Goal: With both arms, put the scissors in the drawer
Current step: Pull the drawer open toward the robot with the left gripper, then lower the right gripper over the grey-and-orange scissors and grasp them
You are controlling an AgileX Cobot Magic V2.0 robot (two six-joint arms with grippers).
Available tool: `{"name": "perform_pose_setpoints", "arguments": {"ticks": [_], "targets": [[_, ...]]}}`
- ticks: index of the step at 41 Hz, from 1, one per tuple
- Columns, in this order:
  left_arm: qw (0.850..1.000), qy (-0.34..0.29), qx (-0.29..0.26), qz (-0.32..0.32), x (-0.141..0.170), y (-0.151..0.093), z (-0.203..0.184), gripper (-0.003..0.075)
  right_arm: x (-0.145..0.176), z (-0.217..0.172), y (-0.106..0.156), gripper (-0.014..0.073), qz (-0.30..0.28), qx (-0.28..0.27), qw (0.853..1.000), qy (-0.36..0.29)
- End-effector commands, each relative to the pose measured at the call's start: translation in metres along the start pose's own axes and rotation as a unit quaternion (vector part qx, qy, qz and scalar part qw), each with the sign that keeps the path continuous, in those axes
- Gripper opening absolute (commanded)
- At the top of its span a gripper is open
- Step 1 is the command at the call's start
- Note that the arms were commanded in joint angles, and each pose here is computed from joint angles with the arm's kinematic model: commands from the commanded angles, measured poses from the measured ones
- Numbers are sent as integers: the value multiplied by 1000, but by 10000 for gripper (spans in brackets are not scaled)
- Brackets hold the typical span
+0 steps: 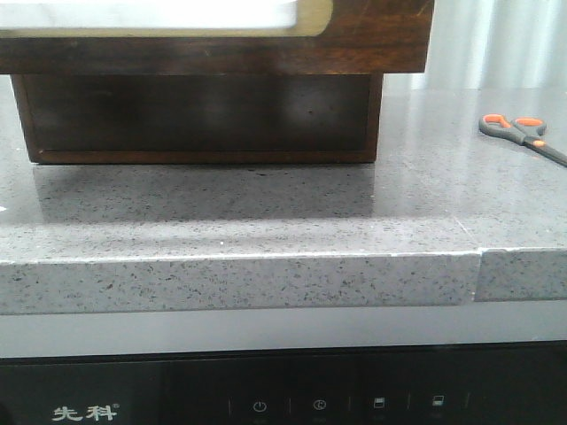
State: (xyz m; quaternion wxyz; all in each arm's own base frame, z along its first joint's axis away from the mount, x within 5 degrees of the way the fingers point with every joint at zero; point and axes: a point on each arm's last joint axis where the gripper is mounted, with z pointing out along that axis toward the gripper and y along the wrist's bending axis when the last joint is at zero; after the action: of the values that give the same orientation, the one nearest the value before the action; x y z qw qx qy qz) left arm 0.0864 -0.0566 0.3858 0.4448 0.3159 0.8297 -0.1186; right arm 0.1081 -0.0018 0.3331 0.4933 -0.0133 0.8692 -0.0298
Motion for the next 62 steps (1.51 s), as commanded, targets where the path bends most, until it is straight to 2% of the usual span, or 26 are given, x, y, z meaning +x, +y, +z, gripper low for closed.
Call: {"name": "perform_pose_setpoints", "arguments": {"ticks": [1, 5, 20, 26, 36, 41, 46, 62], "targets": [[996, -89, 16, -16, -21, -5, -8, 491, -16, -4, -1, 560, -13, 3, 999, -52], [992, -115, 24, -50, -25, -6, -9, 491, -16, -4, -1, 560, -13, 3, 999, -52], [989, -140, 19, -51, -30, -5, -10, 491, -20, -3, 1, 560, -2, -7, 998, -57], [989, -140, 19, -51, -30, -5, -10, 491, -36, 10, -2, 560, -8, 8, 1000, 2], [989, -139, 19, -51, -29, -5, -10, 491, -74, 50, -14, 560, 17, 39, 992, 116], [989, -139, 19, -51, -29, -5, -10, 491, -88, 75, -11, 560, 17, 3, 987, 162], [989, -139, 19, -51, -29, -5, -10, 491, -102, 106, -6, 560, 18, -32, 982, 183], [989, -139, 19, -51, -29, -5, -10, 491, -120, 188, -9, 560, 23, -39, 969, 244]]}}
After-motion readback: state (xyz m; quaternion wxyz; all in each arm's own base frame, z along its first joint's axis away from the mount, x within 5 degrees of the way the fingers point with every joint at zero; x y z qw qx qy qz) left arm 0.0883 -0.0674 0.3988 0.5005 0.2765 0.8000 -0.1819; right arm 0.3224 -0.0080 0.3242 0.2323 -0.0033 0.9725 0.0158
